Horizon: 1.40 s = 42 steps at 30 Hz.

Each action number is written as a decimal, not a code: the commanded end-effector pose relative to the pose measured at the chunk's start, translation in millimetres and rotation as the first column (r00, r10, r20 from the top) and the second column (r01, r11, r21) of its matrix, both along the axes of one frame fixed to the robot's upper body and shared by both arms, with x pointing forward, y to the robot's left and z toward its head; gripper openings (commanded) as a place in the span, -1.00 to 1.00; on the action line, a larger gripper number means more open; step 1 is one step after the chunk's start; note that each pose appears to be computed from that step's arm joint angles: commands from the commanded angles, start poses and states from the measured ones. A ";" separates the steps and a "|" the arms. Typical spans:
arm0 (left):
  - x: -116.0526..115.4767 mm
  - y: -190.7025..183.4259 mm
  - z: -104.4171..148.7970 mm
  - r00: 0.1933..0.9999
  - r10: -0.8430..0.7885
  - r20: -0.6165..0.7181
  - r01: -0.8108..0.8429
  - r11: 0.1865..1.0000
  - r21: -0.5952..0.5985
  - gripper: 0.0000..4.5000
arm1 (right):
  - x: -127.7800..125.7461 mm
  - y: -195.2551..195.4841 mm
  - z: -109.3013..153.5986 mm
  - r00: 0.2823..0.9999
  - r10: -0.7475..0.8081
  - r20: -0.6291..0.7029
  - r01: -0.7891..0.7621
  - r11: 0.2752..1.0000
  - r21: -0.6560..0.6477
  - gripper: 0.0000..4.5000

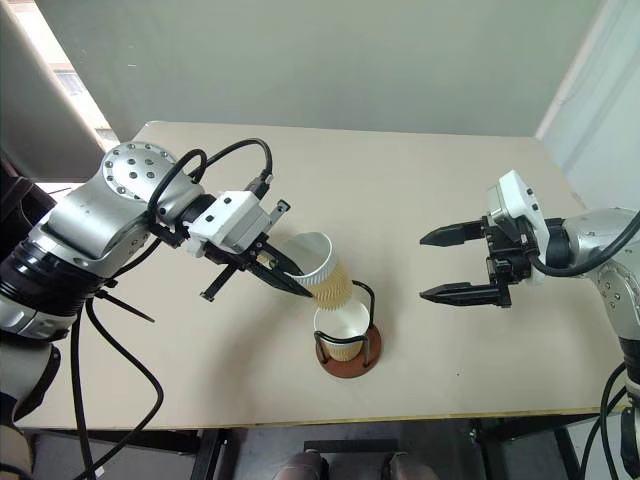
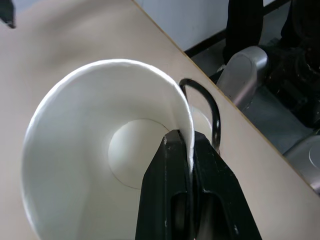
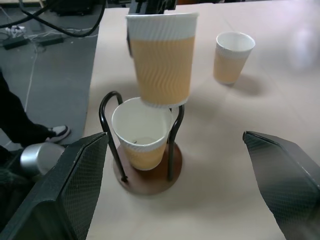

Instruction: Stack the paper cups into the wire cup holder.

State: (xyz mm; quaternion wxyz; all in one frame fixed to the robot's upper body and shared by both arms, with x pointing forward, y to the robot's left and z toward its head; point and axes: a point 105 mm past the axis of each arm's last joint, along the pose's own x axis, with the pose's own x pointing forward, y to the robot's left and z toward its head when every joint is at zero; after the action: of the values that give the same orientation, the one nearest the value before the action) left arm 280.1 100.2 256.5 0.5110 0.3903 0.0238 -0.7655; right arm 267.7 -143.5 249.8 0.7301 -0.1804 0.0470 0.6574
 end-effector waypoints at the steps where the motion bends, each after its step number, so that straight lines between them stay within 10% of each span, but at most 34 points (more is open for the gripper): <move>1: -4.8 -1.9 24.2 0.997 -0.061 0.053 0.063 0.997 -0.034 -0.99 | -8.3 -1.9 14.3 0.999 0.015 0.046 -0.016 1.000 0.013 1.00; 35: -18.2 -16.3 -23.1 0.984 -0.175 -0.007 0.175 0.976 0.128 -0.99 | -8.5 -2.8 10.2 0.997 -0.052 0.055 0.050 0.998 0.035 1.00; 42: -16.3 -21.3 -31.1 0.982 -0.191 0.016 0.186 0.971 0.148 0.01 | -9.1 -1.9 8.7 0.997 -0.050 0.052 0.049 0.998 0.031 1.00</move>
State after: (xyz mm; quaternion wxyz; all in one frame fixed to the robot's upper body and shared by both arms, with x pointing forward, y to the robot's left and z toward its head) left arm 266.5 77.9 217.1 0.4234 0.4247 0.0520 -0.7985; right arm 264.6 -146.5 247.5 0.7535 -0.1690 0.0453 0.6337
